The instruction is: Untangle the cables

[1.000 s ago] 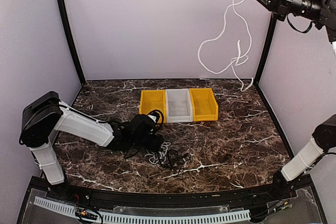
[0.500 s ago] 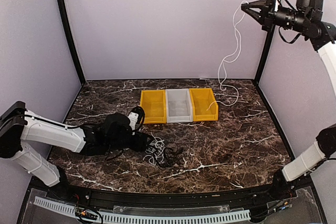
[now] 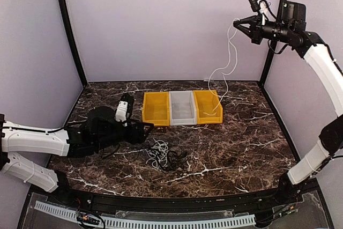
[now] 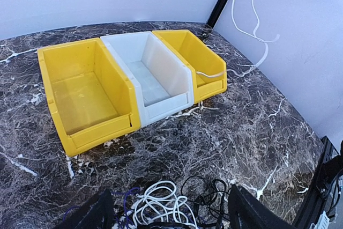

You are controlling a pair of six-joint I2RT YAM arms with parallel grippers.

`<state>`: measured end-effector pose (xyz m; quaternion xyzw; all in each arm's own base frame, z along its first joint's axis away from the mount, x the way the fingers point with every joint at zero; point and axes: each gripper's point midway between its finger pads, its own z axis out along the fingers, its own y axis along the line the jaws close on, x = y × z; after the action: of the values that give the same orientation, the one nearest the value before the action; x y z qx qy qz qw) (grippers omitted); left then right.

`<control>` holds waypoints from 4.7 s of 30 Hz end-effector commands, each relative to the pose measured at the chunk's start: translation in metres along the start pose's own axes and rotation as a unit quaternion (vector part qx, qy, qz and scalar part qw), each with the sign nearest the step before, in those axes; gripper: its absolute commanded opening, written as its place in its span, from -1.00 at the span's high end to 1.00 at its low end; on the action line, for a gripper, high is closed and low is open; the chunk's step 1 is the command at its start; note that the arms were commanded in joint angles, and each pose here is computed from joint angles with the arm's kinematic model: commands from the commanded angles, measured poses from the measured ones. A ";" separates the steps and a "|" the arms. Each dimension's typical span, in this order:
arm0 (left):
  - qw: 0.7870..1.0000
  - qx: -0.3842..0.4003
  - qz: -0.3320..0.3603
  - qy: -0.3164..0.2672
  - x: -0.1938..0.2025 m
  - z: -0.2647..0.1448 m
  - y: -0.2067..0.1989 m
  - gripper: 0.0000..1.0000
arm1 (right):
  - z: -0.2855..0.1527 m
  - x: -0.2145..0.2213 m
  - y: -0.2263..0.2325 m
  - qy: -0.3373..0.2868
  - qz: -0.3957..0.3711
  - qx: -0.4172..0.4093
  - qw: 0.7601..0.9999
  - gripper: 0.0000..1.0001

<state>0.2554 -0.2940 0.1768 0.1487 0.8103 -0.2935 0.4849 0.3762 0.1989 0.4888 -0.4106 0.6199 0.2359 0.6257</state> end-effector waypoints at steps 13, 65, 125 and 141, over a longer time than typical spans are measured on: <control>0.999 -0.042 -0.004 -0.027 -0.012 -0.021 0.017 -0.52 | 0.048 0.049 -0.029 0.016 0.038 -0.010 0.999 1.00; 0.999 -0.042 -0.008 -0.009 0.001 -0.013 0.019 -0.50 | 0.037 -0.001 -0.016 -0.027 -0.003 -0.001 1.000 1.00; 0.988 -0.147 -0.020 0.028 0.013 -0.001 0.050 -0.94 | 0.131 0.333 0.012 0.374 0.102 0.030 0.921 0.22; 0.980 -0.187 0.008 0.068 -0.033 0.015 0.077 -0.98 | 0.101 0.218 0.080 0.329 0.012 -0.035 0.943 0.04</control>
<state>0.3219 -0.2402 0.1855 0.0551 0.8612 -0.1424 0.4848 0.4258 0.2503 0.2661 -0.4257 0.8036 0.1197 0.3983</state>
